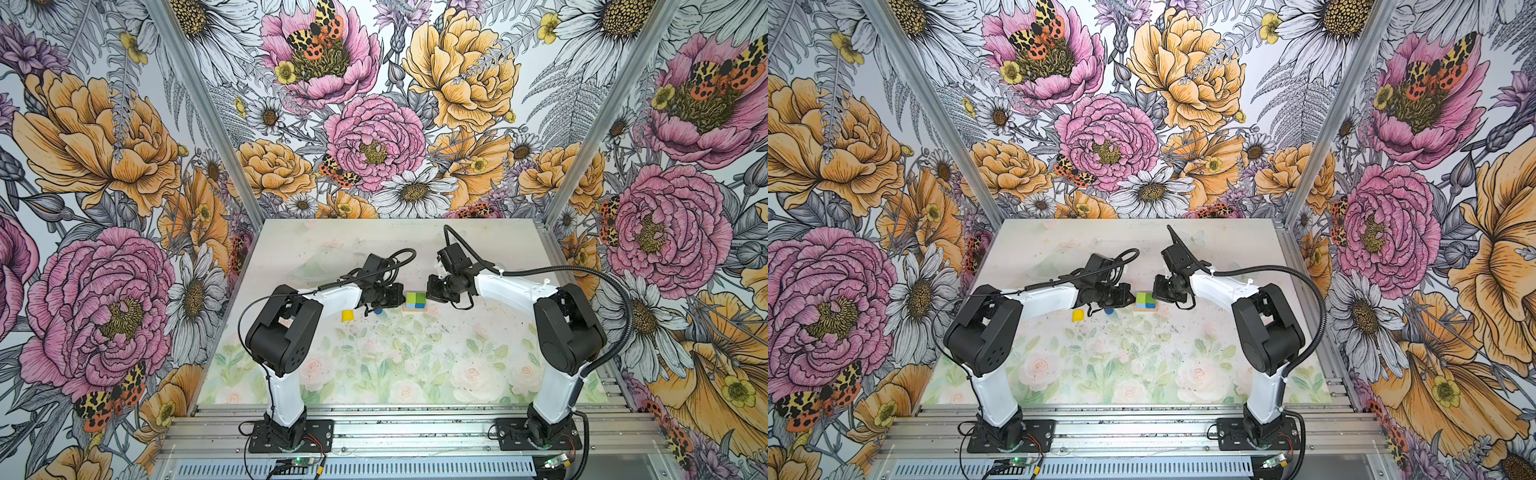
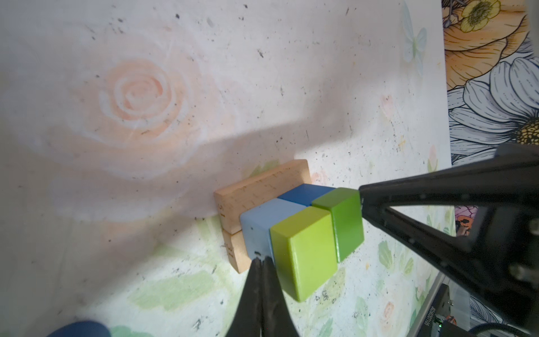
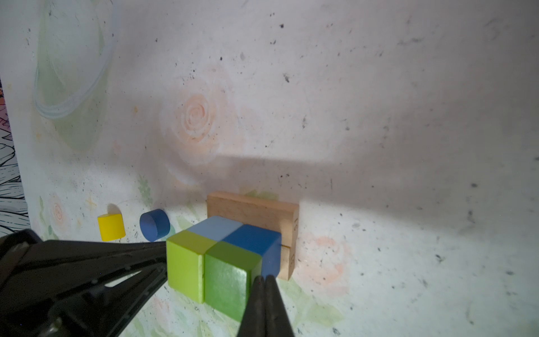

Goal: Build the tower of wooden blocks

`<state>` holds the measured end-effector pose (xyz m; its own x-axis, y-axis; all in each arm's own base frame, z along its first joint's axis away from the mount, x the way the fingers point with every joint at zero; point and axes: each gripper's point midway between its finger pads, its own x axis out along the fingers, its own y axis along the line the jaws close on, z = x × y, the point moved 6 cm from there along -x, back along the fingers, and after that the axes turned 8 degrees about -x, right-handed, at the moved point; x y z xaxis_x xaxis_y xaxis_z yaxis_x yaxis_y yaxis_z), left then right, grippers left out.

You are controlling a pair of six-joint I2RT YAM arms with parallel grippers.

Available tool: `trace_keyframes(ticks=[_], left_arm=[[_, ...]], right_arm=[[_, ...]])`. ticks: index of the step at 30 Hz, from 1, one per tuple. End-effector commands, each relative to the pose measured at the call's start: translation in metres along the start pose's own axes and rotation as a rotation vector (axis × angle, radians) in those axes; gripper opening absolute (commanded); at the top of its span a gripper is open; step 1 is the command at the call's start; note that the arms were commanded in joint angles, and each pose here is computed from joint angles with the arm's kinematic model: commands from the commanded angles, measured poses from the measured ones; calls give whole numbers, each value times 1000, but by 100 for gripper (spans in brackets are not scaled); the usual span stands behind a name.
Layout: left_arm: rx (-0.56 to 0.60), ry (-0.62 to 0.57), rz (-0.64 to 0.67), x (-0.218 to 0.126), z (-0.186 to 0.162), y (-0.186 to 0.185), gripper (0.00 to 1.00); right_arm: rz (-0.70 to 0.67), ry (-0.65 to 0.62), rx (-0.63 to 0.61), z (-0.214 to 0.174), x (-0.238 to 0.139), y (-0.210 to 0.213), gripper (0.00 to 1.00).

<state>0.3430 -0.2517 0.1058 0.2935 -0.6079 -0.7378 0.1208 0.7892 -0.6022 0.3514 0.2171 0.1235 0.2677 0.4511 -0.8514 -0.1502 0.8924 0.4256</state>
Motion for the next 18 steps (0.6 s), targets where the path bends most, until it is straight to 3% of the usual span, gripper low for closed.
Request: trace_keyframes(ticks=[1, 18], left_arm=[[20, -11, -29, -2, 5, -10, 0], [28, -27, -37, -6, 9, -14, 0]], right_arm=[[4, -55, -4, 16, -6, 5, 0], [10, -51, -5, 19, -2, 6, 0]])
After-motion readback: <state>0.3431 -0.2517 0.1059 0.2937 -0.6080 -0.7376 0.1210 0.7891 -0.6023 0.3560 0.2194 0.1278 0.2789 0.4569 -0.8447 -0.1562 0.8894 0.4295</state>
